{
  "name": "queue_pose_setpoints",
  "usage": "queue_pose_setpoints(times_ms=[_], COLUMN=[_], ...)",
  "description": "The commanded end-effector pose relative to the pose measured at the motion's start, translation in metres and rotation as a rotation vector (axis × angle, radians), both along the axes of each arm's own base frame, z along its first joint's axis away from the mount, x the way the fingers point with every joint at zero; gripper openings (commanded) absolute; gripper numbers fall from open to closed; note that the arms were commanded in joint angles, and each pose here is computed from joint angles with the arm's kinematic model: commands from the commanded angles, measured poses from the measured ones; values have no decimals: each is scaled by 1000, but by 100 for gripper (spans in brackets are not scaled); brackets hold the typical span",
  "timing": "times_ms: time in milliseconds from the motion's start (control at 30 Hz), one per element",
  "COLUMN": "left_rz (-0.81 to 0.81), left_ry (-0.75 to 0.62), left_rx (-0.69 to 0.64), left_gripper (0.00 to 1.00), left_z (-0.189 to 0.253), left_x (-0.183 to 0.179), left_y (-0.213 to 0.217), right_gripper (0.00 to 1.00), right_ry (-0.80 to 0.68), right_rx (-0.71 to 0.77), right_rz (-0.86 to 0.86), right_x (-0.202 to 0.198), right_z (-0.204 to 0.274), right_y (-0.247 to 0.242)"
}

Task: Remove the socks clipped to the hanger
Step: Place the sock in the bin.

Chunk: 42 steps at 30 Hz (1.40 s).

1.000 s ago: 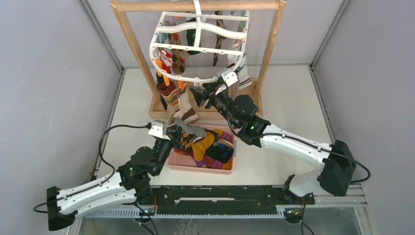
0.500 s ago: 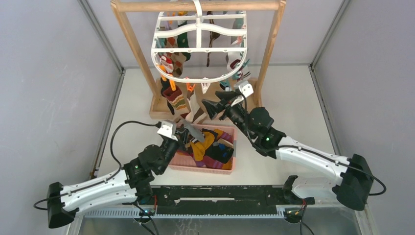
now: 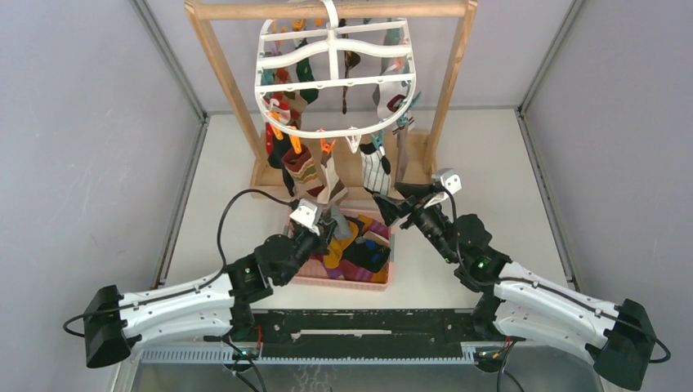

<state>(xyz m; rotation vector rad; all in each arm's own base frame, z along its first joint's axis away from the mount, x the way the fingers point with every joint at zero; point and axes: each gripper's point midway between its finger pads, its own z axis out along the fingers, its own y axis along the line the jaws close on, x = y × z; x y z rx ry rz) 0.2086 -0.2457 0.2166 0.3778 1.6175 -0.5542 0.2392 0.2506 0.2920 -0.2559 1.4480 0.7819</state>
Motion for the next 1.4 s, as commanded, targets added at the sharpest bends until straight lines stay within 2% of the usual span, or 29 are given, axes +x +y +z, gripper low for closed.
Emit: queue_pose_setpoints(times_ms=[0,400,433,567,600,733,833,967,1033,1067,1367], left_rz=[-78,-158,-160,-165,-162,-142,-137,-145,-150,-147,-35], left_ry=[-33,37,43,57,59,55,49,42,38,36,12], left_rx=[-139,-83,-76,-57,-54,-42,-43,-51,-56,-60,-80], left_gripper=[4,7,11,50,56,68,72,84,87,92,96], left_z=[47,5,1,-10,-12,-16,-16,-15,-14,-13,-8], left_x=[-6,-18,-18,-17,-17,-14,-15,-19,-21,-21,-16], left_y=[-27,-63,-65,-69,-69,-66,-62,-55,-51,-48,-10], right_gripper=[74,75,75,75,75,75,75,75,75,75,74], right_ry=[16,37,38,46,47,55,59,67,74,79,136], right_rx=[44,53,53,49,48,42,40,31,25,19,-44], right_rz=[-32,-56,-58,-52,-49,-40,-33,-19,-14,-10,20], right_x=[-2,-7,-7,-6,-7,-6,-5,-4,-3,-3,5], right_z=[-3,-21,-21,-25,-26,-29,-31,-35,-38,-40,-67], right_y=[-14,-33,-33,-32,-32,-29,-26,-21,-19,-17,2])
